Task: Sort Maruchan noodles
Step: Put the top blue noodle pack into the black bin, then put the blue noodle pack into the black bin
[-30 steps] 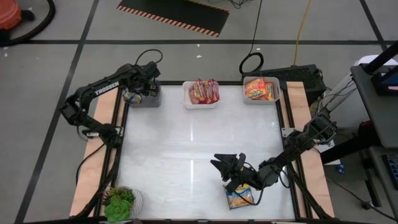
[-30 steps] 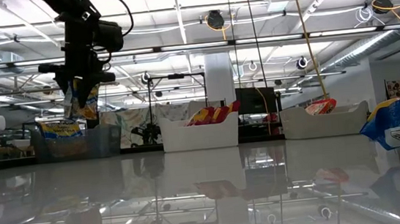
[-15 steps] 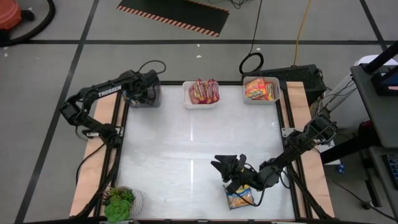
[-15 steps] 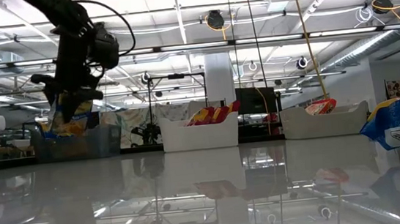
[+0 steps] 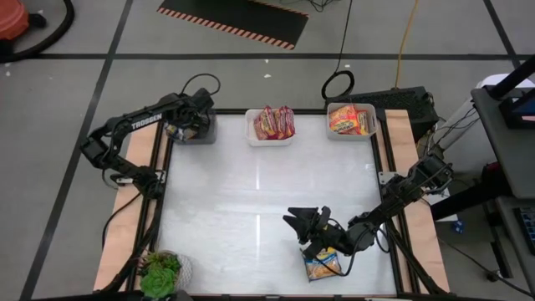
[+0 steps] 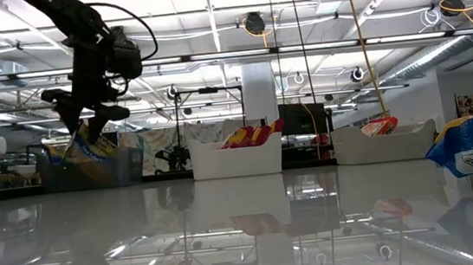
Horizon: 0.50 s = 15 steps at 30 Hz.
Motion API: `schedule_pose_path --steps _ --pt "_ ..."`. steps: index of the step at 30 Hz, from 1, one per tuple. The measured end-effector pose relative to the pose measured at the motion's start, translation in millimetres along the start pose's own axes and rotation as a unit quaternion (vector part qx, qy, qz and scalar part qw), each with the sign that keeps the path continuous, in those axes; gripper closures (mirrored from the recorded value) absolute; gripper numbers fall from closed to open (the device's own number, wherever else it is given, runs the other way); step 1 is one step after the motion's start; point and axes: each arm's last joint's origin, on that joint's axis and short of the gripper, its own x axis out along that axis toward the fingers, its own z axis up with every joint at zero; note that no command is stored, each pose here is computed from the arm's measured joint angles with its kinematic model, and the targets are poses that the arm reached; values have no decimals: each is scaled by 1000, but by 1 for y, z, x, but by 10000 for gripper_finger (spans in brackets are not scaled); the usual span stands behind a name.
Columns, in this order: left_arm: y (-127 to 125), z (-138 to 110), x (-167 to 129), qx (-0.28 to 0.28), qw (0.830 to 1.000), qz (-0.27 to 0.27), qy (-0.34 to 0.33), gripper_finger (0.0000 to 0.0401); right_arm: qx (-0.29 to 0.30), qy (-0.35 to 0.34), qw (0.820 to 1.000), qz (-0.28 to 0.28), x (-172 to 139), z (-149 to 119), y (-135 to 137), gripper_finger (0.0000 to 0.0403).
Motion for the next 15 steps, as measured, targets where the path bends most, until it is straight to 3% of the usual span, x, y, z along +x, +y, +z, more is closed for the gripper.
schedule_pose_path --steps 9,15 --pt "7 -5 -7 14 999 -24 21 174 1 0 1000 0 0 0 0 122" --pt "29 -5 -37 8 999 -39 -9 174 4 0 1000 0 0 0 0 122"
